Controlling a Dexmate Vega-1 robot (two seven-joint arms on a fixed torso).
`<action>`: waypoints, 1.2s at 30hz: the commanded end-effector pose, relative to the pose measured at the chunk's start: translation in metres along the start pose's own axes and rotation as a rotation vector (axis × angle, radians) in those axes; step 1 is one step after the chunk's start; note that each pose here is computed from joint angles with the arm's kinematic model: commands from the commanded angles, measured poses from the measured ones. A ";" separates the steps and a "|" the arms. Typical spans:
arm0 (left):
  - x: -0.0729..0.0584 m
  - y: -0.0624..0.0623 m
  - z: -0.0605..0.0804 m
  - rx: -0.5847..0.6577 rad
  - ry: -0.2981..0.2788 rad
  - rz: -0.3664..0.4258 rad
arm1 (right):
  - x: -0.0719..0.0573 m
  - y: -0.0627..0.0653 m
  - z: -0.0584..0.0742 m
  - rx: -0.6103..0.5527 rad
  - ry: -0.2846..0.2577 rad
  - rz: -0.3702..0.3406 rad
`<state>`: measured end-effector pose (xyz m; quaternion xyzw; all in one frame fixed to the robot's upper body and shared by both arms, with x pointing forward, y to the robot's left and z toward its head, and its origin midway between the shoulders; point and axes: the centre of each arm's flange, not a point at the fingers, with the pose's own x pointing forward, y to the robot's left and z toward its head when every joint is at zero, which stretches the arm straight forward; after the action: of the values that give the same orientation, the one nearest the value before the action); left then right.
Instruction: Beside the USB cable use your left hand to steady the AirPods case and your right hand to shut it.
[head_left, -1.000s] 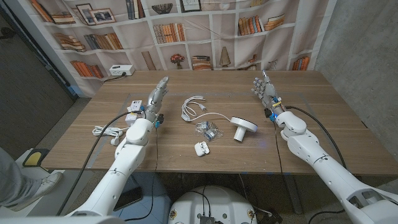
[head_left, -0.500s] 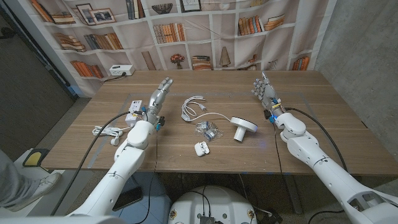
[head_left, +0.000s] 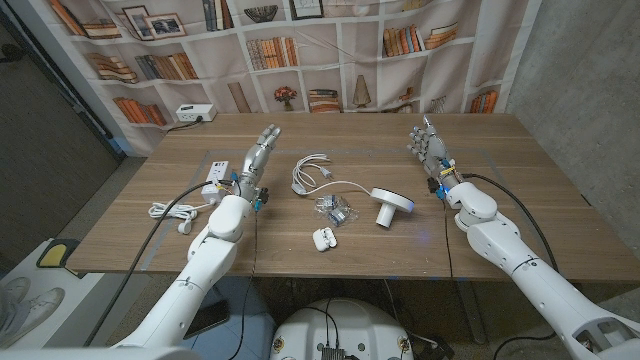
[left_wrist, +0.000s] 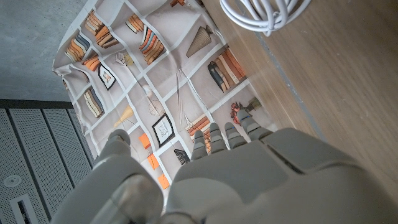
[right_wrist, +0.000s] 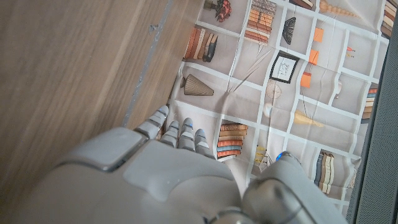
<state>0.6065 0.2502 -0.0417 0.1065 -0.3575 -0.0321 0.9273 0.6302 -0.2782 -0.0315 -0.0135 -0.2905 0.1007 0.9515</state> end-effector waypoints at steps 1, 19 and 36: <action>-0.007 -0.017 0.000 -0.030 0.019 0.016 | -0.015 -0.010 0.015 -0.017 -0.012 0.021; -0.019 -0.028 0.003 -0.016 0.031 0.035 | -0.012 -0.020 0.016 -0.022 -0.017 0.049; -0.053 -0.024 -0.002 -0.012 0.045 0.061 | -0.003 0.003 0.021 -0.031 -0.021 0.094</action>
<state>0.5811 0.2310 -0.0690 0.0938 -0.3436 -0.0124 0.9343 0.6123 -0.2918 -0.0226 -0.0345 -0.3026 0.1238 0.9444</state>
